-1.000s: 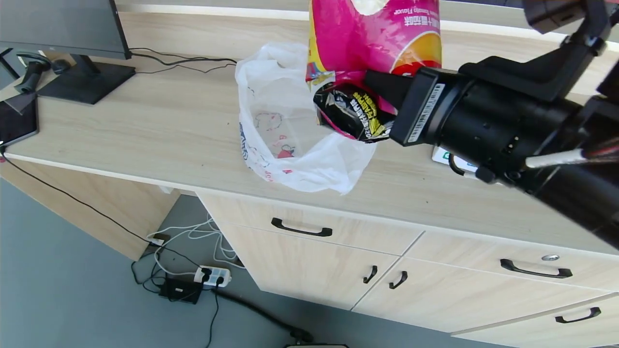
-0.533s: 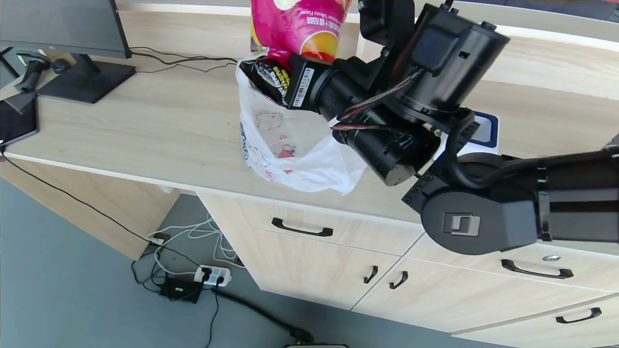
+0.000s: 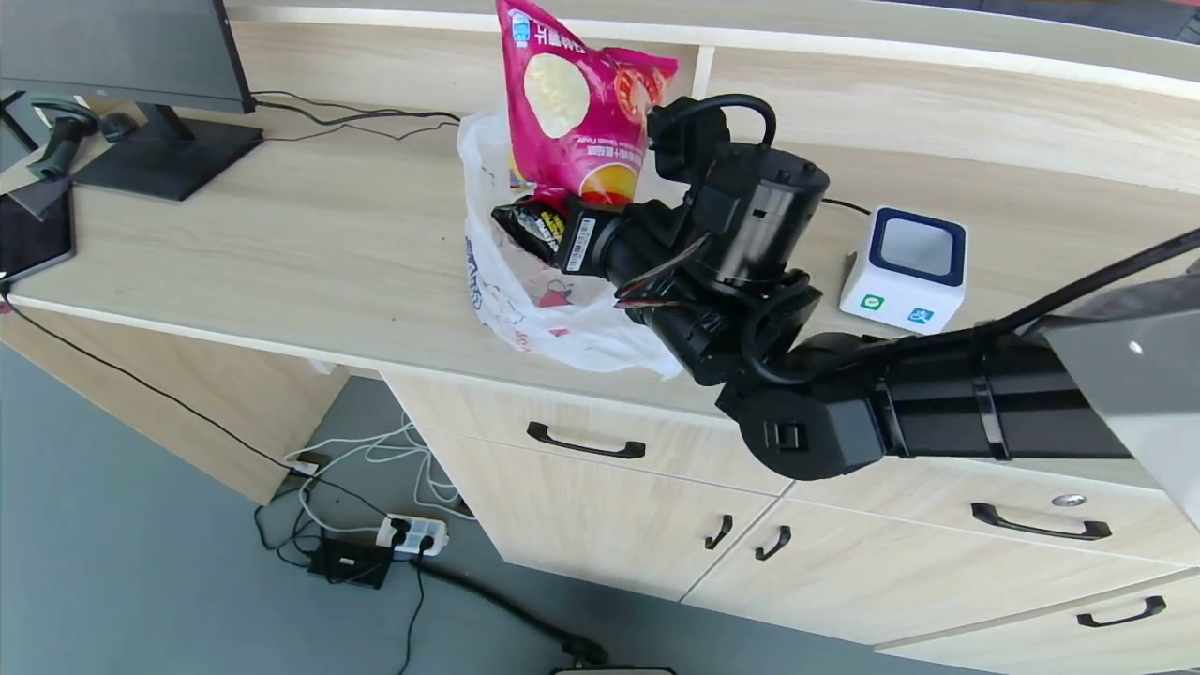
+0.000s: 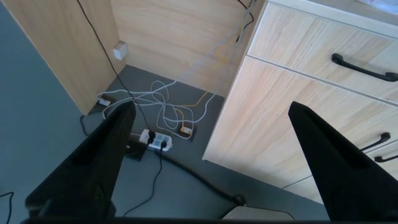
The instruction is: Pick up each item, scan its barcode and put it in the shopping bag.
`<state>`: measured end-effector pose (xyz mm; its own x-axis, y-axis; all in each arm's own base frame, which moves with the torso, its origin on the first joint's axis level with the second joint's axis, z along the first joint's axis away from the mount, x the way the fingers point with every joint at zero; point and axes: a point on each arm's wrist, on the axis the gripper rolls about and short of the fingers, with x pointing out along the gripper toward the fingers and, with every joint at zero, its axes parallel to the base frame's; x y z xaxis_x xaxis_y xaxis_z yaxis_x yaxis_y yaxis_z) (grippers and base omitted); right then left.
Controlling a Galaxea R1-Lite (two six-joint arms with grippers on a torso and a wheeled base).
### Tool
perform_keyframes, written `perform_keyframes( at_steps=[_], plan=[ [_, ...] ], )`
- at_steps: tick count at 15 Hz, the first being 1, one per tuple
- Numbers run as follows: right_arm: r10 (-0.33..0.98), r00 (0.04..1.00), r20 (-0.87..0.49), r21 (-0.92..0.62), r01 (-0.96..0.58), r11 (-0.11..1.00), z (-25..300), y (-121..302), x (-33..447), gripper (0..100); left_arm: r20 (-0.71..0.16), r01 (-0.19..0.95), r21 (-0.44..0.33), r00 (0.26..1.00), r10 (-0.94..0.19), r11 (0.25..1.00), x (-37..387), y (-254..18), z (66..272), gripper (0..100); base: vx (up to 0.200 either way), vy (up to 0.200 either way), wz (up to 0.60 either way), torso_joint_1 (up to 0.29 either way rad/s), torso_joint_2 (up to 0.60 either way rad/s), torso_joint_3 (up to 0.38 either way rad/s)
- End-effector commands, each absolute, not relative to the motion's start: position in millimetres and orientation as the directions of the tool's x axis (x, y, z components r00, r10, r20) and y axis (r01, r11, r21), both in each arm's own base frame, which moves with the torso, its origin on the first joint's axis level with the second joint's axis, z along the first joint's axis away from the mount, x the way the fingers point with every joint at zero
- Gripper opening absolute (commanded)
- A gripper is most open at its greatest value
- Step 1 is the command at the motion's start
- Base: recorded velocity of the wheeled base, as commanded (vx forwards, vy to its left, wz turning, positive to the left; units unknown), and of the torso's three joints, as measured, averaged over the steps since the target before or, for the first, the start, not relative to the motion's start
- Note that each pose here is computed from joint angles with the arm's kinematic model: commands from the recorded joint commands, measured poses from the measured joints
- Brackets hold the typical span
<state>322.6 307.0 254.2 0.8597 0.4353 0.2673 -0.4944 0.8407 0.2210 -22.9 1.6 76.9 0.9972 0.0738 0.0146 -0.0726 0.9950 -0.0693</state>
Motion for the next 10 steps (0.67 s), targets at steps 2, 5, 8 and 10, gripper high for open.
perform_keyframes(
  at_steps=[2, 5, 8, 10],
  plan=[
    [0.408, 0.878, 0.248, 0.186, -0.457, 0.870, 258, 294, 334, 0, 0.015, -0.074, -0.070, 0.997, 0.075, 0.995, -23, 2, 77, 100, 0.000, 0.000, 0.00, 0.000, 0.00, 0.000],
    [0.496, 0.851, 0.173, 0.066, -0.512, 0.856, 273, 285, 321, 0, 0.014, -0.073, -0.065, 0.997, 0.074, 0.995, -23, 2, 77, 100, 0.000, 0.000, 0.00, 0.000, 0.00, 0.000],
    [0.524, 0.842, 0.125, 0.034, -0.532, 0.846, 270, 287, 319, 0, 0.014, -0.073, -0.065, 0.997, 0.074, 0.995, -23, 2, 77, 100, 0.000, 0.000, 0.00, 0.000, 0.00, 0.000],
    [0.530, 0.840, 0.119, 0.031, -0.537, 0.843, 269, 290, 317, 0, 0.014, -0.073, -0.065, 0.997, 0.074, 0.995, -23, 2, 77, 100, 0.000, 0.000, 0.00, 0.000, 0.00, 0.000]
  ],
)
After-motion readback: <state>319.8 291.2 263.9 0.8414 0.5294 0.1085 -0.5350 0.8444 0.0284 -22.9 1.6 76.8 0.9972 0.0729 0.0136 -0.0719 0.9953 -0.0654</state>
